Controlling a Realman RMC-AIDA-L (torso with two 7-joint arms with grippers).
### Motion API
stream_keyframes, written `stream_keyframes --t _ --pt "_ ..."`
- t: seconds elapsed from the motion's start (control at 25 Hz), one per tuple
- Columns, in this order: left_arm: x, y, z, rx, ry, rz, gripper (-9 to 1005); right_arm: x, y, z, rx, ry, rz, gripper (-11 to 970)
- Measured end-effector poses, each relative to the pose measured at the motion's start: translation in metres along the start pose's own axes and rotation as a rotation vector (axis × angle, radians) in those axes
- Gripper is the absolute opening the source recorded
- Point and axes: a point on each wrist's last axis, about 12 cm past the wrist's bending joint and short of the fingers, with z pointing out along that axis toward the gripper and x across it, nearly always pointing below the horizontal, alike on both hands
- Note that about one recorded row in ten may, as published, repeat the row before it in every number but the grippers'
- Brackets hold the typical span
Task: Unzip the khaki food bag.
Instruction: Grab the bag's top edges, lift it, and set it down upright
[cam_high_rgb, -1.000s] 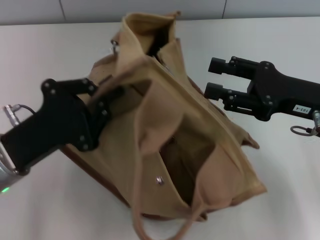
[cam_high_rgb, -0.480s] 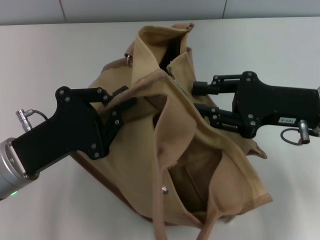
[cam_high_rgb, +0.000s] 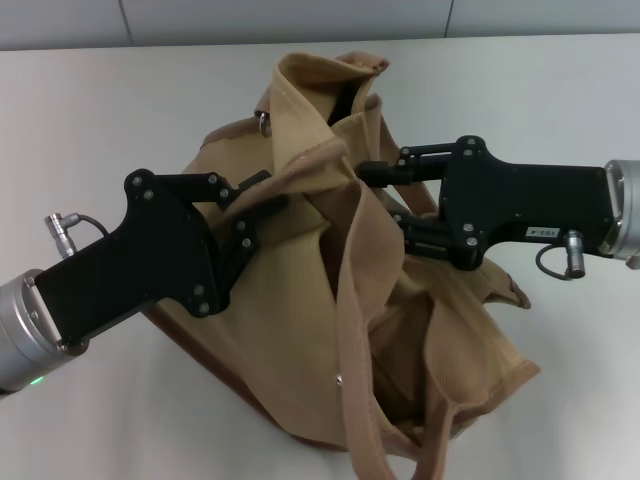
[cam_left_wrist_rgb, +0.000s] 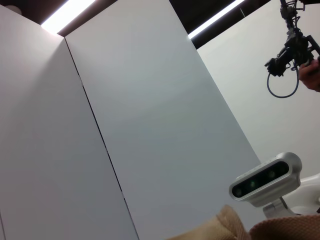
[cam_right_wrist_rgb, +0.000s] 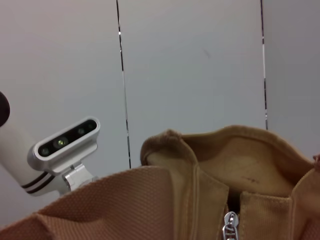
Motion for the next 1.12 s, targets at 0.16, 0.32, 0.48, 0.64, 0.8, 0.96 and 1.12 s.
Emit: stream_keyframes --t 0.16,0.32,0.48,0.64,0.8,0.96,1.12 --pt "0.0 0.0007 0.0009 0.0 -0.002 -0.003 84 -0.0024 -0.0019 0.0053 0.01 -0.014 -0.005 414" --pt "0.0 0.001 0.0014 0.001 -0.003 -0.005 86 -0.0033 -0.0034 0.0052 0.027 -0.025 -0.004 408" --pt "-0.0001 0.0012 0.0015 0.001 -0.004 -0.005 88 -0.0033 -0.0045 0.0063 0.043 -0.034 0.0 356" --pt "-0.0002 0.0014 0.0015 0.0 -0.006 -0.006 90 -0.0027 -0.0044 0.0088 0.038 -0.026 0.007 163" --pt "-0.0003 0.0019 0.0019 0.002 -0.007 -0.005 91 -0.002 -0.0049 0.009 0.044 -0.022 0.008 -3" --pt "-0.0003 0.0031 0.0038 0.005 -0.011 -0.003 93 -0.0035 -0.0037 0.0088 0.033 -0.024 -0.003 -2" --pt "-0.0003 0.0034 0.0037 0.003 -0.011 -0.003 95 -0.0053 0.0003 0.0069 0.008 -0.041 -0.017 -1"
